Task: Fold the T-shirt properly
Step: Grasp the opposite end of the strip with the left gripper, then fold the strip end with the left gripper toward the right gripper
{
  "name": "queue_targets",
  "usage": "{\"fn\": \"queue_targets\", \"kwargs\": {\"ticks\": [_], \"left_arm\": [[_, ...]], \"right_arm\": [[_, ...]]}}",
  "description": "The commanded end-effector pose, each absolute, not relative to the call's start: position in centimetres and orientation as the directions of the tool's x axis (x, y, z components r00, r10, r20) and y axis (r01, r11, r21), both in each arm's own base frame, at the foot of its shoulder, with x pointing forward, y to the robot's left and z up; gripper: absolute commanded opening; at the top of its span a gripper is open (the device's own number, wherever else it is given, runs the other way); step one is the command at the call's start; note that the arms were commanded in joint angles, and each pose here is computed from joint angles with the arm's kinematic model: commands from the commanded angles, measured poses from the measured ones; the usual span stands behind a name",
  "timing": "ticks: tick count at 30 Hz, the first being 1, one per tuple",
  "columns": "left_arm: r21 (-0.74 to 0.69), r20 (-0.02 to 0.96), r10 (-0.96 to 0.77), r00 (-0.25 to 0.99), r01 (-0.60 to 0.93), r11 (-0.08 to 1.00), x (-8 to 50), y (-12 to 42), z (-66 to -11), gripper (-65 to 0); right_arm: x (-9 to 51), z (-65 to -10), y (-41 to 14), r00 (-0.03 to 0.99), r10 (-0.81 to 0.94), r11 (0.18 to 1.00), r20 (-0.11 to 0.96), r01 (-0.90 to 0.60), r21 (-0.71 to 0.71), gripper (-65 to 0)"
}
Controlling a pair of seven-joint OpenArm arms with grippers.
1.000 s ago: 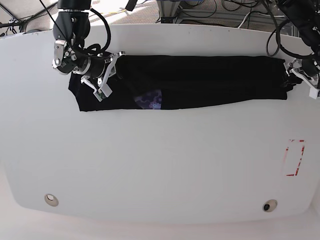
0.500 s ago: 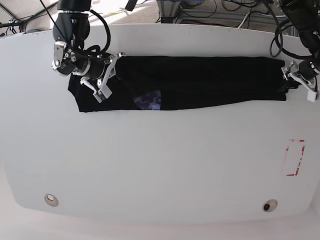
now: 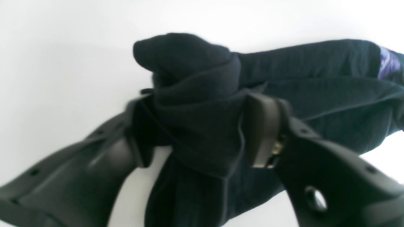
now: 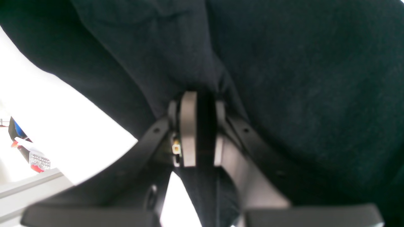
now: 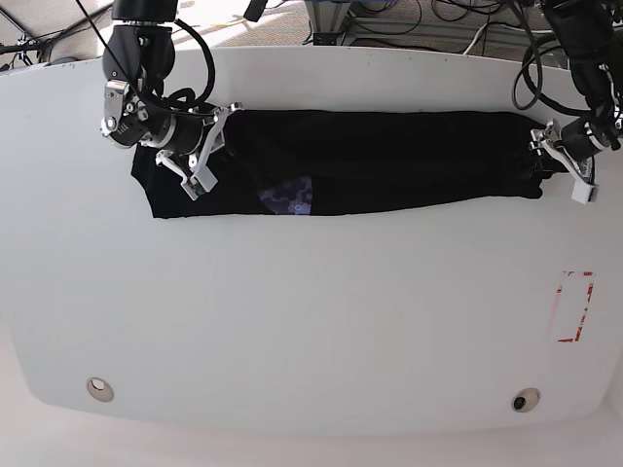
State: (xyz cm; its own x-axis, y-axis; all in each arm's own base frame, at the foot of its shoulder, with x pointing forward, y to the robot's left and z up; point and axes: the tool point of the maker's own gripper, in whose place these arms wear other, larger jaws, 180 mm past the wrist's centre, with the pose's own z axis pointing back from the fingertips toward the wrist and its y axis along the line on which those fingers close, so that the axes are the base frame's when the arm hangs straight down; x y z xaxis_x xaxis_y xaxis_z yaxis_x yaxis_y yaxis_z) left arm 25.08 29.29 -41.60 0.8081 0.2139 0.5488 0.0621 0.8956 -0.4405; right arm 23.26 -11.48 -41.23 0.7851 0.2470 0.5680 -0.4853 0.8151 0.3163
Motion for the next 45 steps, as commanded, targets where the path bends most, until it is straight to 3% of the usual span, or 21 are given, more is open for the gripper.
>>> {"fn": "queue_targets", "kwargs": {"ticks": [1, 5, 9, 13, 21, 35, 45], "left_arm": [[-0.409, 0.461, 0.148, 0.875, 0.062, 0.911, 23.1, 29.1, -43.3, -43.5], [-0.407, 0.462, 0.133, 0.877, 0.076, 0.910, 23.3, 28.7, -43.3, -60.6], [-0.398, 0.479, 0.125, 0.869, 0.088, 0.913, 23.7, 28.7, -42.8, -61.1], [-0.317, 0.578, 0.052, 0.814, 0.166, 0.934, 25.5, 28.9, -39.3, -61.3], [-0.166, 0.637, -0.184, 0.749, 0.366, 0.916, 25.7, 25.3, -35.1, -61.4], [-0.238, 0.719, -0.316, 0.618, 0.647, 0.724, 25.0, 10.8, -33.8, -61.0], [-0.234, 0.772, -0.308, 0.556, 0.699, 0.676, 27.9, 4.9, -32.6, -60.8]], "right_arm": [[24.1, -40.5, -11.8, 0.768, 0.248, 0.819, 0.591, -0.492, 0.296, -57.5], [24.3, -40.4, -11.7, 0.766, 0.246, 0.819, 0.593, -0.492, 0.296, -57.5], [24.5, -40.3, -11.7, 0.764, 0.245, 0.818, 0.597, -0.493, 0.295, -57.5], [24.6, -40.2, -11.9, 0.763, 0.243, 0.821, 0.599, -0.490, 0.292, -57.5], [24.8, -40.1, -13.2, 0.770, 0.213, 0.843, 0.602, -0.456, 0.285, -57.5], [25.0, -40.0, -13.0, 0.766, 0.215, 0.841, 0.605, -0.460, 0.284, -57.5], [25.0, -40.0, -13.1, 0.767, 0.214, 0.843, 0.605, -0.458, 0.282, -57.5]]}}
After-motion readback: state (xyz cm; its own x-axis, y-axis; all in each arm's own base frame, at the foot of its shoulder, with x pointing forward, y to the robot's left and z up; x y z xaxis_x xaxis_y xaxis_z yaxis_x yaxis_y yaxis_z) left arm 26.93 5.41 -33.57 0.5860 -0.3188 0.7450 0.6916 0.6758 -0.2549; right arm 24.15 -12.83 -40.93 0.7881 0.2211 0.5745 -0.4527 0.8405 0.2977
